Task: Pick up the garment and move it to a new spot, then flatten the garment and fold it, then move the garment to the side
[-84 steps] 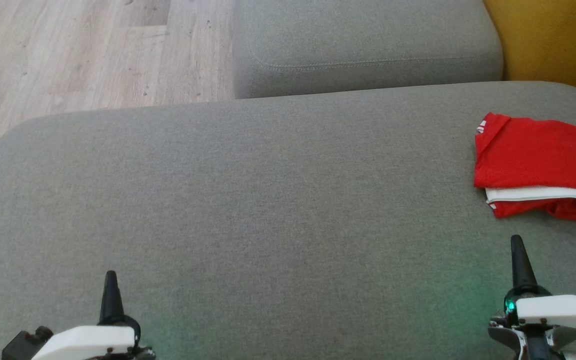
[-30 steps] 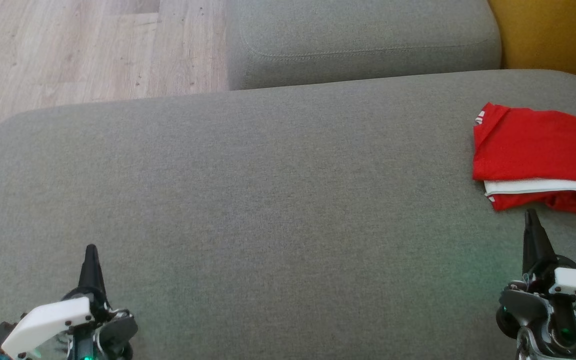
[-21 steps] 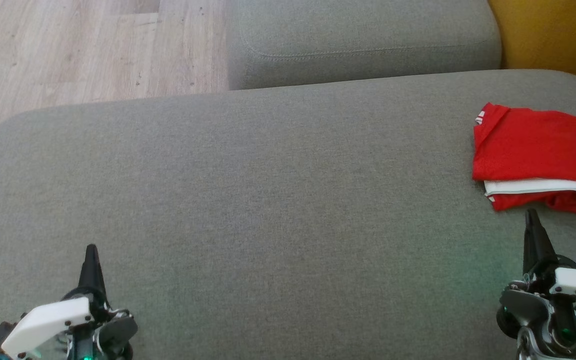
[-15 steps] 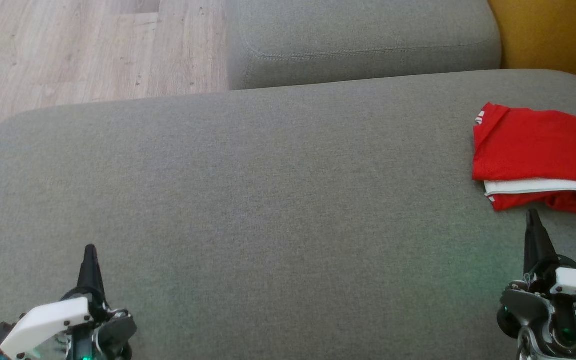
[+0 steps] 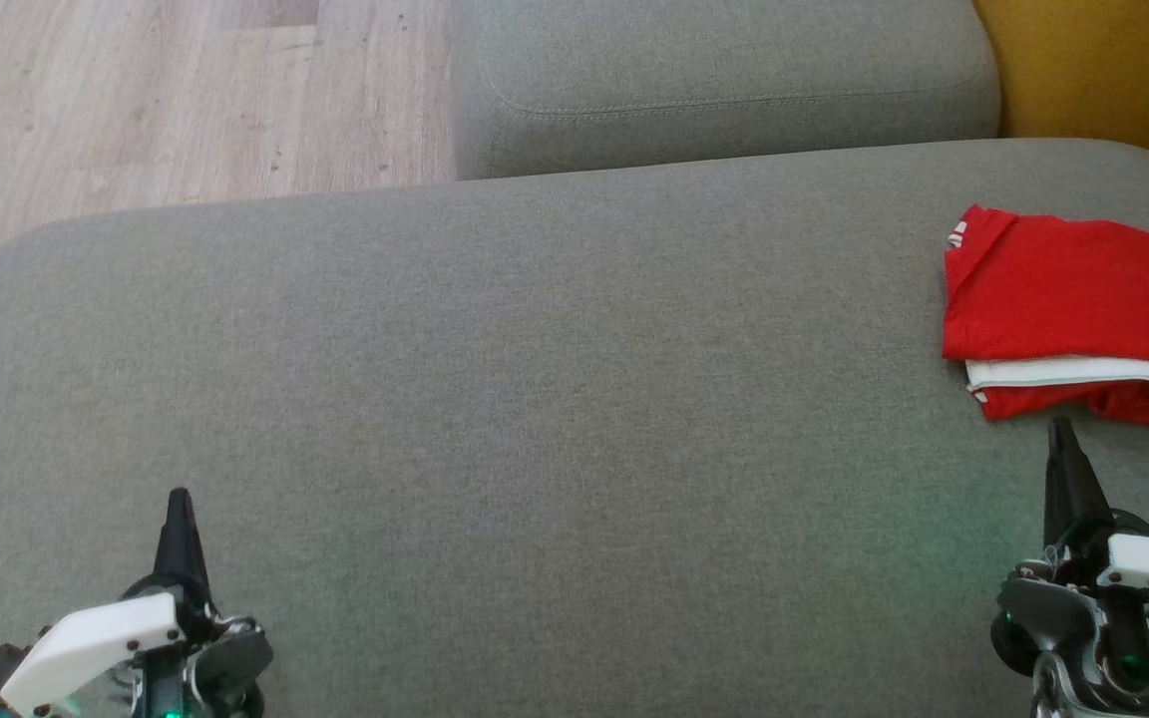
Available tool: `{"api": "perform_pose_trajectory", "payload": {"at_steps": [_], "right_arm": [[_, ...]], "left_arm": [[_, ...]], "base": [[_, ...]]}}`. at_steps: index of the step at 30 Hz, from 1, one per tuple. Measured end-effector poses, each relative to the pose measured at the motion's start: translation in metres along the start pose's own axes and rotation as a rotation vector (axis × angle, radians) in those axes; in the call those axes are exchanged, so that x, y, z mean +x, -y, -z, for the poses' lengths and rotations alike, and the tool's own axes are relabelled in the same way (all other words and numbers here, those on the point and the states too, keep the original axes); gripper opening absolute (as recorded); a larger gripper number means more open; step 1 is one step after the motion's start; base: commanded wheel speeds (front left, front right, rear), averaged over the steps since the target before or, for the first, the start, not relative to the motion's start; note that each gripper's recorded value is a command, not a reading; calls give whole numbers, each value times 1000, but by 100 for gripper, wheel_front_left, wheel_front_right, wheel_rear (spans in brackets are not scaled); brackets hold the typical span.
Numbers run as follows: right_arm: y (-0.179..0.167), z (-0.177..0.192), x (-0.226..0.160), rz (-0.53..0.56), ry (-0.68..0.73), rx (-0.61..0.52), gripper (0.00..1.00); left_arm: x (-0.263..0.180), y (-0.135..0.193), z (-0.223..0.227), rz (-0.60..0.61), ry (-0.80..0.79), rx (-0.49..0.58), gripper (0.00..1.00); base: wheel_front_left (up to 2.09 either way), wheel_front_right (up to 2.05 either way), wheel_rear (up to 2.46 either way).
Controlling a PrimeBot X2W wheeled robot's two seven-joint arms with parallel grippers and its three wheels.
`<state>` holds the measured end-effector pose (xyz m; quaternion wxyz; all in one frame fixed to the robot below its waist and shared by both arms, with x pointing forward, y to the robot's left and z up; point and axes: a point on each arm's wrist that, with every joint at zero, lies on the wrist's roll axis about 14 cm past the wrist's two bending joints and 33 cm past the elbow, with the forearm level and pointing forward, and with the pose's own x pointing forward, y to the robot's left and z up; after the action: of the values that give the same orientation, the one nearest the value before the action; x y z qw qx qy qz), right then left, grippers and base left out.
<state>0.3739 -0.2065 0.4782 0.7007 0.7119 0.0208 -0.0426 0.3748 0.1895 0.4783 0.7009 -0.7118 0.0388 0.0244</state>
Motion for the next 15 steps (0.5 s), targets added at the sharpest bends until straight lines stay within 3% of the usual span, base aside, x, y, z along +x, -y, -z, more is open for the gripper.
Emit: {"api": "perform_pose_trajectory", "payload": {"at_steps": [15], "right_arm": [[0,-1,0,0,1,-1,0]], "left_arm": [[0,0,0,0,-1,-1,0]], "base": [[0,0,0]]}}
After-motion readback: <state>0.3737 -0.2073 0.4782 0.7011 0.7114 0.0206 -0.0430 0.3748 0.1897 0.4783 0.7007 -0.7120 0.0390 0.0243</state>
